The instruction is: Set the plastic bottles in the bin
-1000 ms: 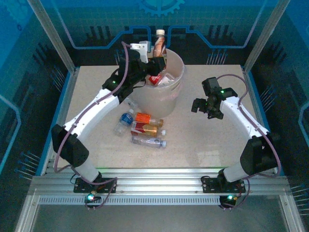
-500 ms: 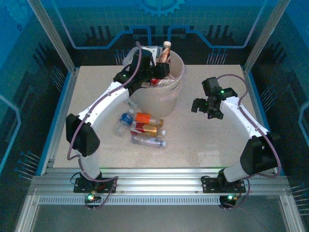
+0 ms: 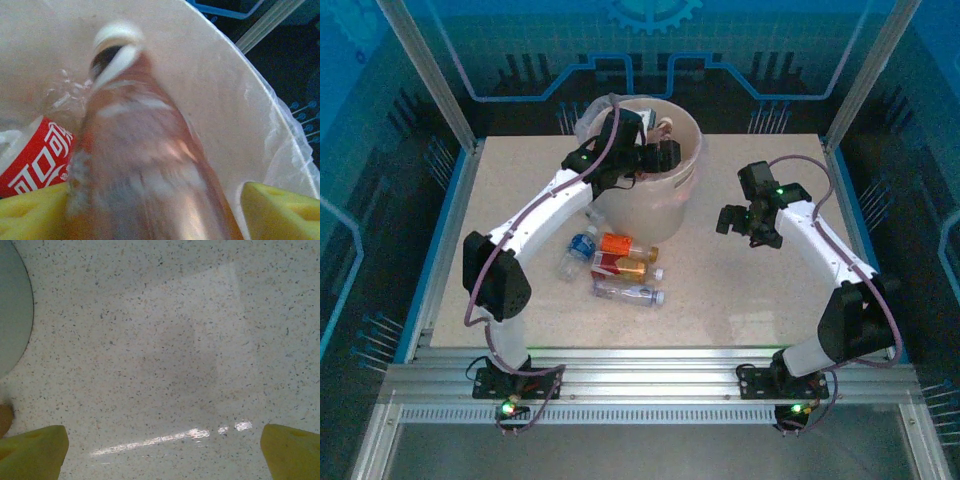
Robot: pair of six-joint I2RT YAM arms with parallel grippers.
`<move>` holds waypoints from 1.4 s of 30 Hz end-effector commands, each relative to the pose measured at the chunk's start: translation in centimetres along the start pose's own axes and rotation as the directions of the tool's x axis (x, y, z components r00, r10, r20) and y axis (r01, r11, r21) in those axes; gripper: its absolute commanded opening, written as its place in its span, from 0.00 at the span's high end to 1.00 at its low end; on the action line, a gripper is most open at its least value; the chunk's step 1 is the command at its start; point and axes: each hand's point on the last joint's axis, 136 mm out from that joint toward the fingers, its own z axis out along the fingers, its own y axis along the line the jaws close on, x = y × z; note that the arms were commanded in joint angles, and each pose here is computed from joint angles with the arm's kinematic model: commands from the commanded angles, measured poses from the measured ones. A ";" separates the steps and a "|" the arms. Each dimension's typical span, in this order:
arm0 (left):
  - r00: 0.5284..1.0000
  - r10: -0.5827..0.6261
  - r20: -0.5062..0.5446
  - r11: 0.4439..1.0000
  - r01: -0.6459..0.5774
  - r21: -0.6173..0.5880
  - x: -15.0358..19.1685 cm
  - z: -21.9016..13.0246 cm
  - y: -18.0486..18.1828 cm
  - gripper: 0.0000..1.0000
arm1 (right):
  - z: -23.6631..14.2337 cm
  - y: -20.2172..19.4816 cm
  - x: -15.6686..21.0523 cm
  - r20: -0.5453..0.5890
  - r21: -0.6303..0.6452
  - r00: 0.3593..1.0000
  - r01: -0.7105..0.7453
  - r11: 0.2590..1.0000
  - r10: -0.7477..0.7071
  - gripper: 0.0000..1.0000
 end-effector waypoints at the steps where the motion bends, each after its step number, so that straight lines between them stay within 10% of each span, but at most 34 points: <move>1: 1.000 0.008 0.017 0.999 -0.009 0.040 -1.0 -1.0 -1.6 0.07 | -0.7 -0.4 -0.1 0.021 -0.015 0.999 -0.027 1.000 0.027 0.00; 31: 0.911 0.094 0.402 0.991 -0.046 -0.127 -6.0 -15.9 0.6 0.01 | -4.1 3.3 0.3 0.208 -0.072 0.966 0.170 0.983 -0.152 0.00; 42: 0.855 0.080 0.513 0.901 0.158 -0.404 -2.0 -22.2 9.2 0.01 | -7.4 10.5 6.7 0.321 -0.213 0.815 0.558 0.802 -0.482 0.00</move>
